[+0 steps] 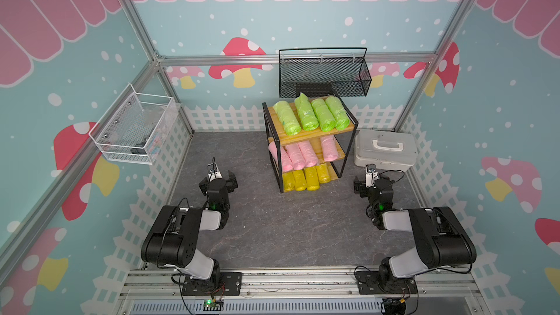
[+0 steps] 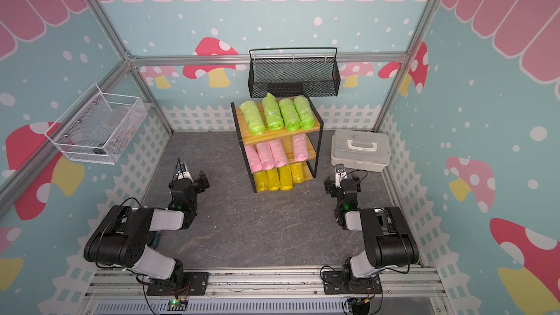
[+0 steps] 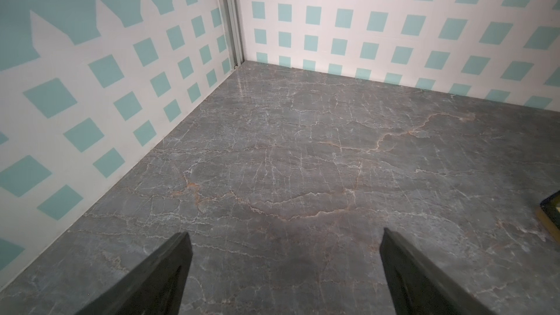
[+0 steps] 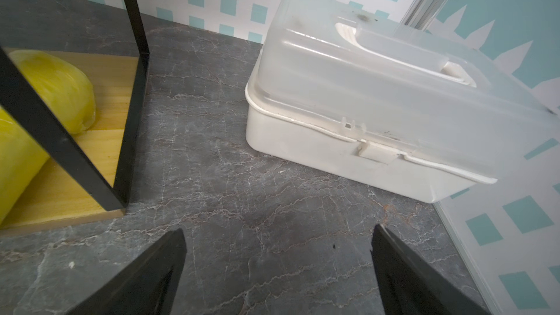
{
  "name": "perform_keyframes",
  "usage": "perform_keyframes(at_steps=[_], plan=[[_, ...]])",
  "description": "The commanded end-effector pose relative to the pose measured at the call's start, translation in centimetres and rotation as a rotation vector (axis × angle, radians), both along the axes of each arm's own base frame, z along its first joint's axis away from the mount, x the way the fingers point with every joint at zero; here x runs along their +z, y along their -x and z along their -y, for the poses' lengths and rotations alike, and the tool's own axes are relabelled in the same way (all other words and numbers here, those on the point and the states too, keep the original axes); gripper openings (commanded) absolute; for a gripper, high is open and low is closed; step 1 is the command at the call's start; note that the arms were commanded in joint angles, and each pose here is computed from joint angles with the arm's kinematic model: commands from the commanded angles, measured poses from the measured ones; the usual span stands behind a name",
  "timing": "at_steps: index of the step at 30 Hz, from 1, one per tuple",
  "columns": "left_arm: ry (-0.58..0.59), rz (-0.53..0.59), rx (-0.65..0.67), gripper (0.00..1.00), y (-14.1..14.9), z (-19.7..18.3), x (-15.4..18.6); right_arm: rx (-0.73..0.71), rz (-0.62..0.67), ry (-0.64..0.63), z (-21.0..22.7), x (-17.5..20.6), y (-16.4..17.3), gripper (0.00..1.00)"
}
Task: Sort the rolls of trash bags by color and place them on the shelf
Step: Reset both arms
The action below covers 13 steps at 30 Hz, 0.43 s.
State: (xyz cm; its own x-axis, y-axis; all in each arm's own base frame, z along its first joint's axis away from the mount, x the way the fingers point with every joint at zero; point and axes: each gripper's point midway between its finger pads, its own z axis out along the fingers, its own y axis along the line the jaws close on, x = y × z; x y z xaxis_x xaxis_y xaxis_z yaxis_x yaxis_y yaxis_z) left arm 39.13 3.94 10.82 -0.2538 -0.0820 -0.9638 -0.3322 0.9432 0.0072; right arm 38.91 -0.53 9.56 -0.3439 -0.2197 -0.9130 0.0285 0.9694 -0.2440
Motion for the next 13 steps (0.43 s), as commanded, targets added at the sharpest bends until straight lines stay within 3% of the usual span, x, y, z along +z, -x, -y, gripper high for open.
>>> perform_keyframes(at_steps=[1, 13], plan=[[-0.007, 0.022, -0.025, 0.99, -0.35, 0.16, 1.09, -0.003, 0.004, 0.001, 0.08, 0.29, -0.24, 0.99], [-0.047, 0.039, -0.021, 0.99, -0.28, 0.75, 1.24, 0.011, -0.005, 0.004, -0.15, 0.2, -0.38, 0.99]])
